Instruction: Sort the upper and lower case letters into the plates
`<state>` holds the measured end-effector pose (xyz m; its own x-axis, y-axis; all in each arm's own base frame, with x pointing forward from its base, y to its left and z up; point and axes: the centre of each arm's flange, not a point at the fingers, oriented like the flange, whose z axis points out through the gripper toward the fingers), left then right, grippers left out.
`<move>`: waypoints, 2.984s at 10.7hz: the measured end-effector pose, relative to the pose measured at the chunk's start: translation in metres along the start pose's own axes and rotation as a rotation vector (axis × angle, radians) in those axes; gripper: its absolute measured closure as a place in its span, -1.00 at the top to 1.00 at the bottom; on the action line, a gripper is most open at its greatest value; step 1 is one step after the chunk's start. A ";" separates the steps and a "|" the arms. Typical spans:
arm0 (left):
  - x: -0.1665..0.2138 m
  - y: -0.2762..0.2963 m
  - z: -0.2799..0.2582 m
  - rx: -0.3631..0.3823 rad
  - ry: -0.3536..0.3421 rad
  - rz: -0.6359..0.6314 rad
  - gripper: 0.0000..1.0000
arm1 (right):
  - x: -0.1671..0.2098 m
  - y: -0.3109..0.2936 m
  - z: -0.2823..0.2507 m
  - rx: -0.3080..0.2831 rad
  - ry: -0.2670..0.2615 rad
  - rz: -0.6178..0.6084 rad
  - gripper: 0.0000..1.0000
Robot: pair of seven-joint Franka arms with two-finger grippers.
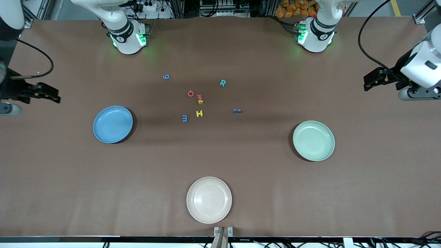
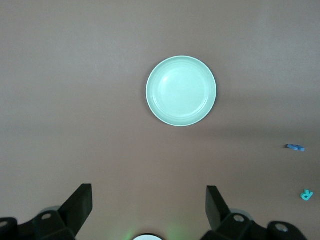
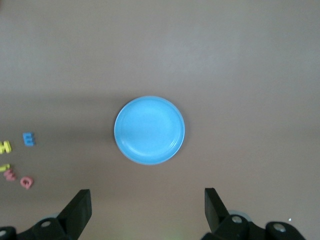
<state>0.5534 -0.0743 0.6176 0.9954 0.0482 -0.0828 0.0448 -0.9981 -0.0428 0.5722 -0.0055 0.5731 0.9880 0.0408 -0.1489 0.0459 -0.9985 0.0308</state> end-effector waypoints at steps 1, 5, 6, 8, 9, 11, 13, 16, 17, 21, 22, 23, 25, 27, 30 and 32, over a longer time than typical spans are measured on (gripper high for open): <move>-0.002 0.013 0.003 0.003 -0.006 -0.048 1.00 | 0.004 -0.019 0.015 0.001 -0.049 -0.028 1.00; -0.004 0.043 0.011 -0.011 -0.022 -0.132 1.00 | 0.020 -0.082 0.080 0.017 -0.130 0.043 1.00; -0.004 0.049 0.012 -0.019 -0.020 -0.160 1.00 | 0.020 -0.094 0.096 0.024 -0.130 0.040 1.00; -0.005 0.073 0.016 -0.022 -0.011 -0.242 1.00 | 0.018 -0.118 0.134 0.035 -0.116 0.050 1.00; -0.005 0.090 0.020 -0.024 -0.007 -0.284 1.00 | 0.015 -0.131 0.152 0.035 -0.097 0.058 1.00; -0.007 0.123 0.032 -0.022 -0.010 -0.335 1.00 | 0.000 -0.156 0.188 0.032 -0.063 0.069 1.00; -0.004 0.141 0.046 -0.018 -0.021 -0.382 1.00 | -0.028 -0.155 0.222 0.038 -0.036 0.071 1.00; 0.013 0.152 0.073 -0.051 -0.047 -0.410 1.00 | -0.077 -0.163 0.259 0.026 -0.074 0.036 1.00; 0.019 0.155 0.083 -0.063 -0.059 -0.445 1.00 | -0.089 -0.176 0.274 0.022 -0.064 0.022 1.00; 0.023 0.189 0.114 -0.153 -0.065 -0.649 1.00 | -0.156 -0.220 0.360 0.021 0.051 -0.040 1.00; 0.016 0.209 0.126 -0.164 -0.060 -0.712 1.00 | -0.164 -0.224 0.366 0.017 0.051 -0.054 1.00; 0.009 0.227 0.141 -0.169 -0.064 -0.783 1.00 | -0.172 -0.230 0.371 0.018 0.062 -0.077 1.00; 0.002 0.257 0.168 -0.173 -0.085 -0.920 1.00 | -0.194 -0.244 0.385 0.015 0.077 -0.101 1.00; -0.001 0.279 0.189 -0.176 -0.102 -1.042 1.00 | -0.204 -0.251 0.397 0.005 0.072 -0.115 1.00; 0.002 0.290 0.212 -0.170 -0.125 -1.199 1.00 | -0.212 -0.258 0.409 -0.014 0.054 -0.144 1.00; 0.000 0.297 0.232 -0.149 -0.143 -1.271 1.00 | -0.218 -0.261 0.413 -0.023 0.045 -0.160 1.00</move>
<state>0.5471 -0.3616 0.3744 0.2294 0.9581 -0.1716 0.9683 -0.2425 -0.0597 0.2836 0.2307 0.1891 0.9733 0.2017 -0.1097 0.2063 -0.9780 0.0325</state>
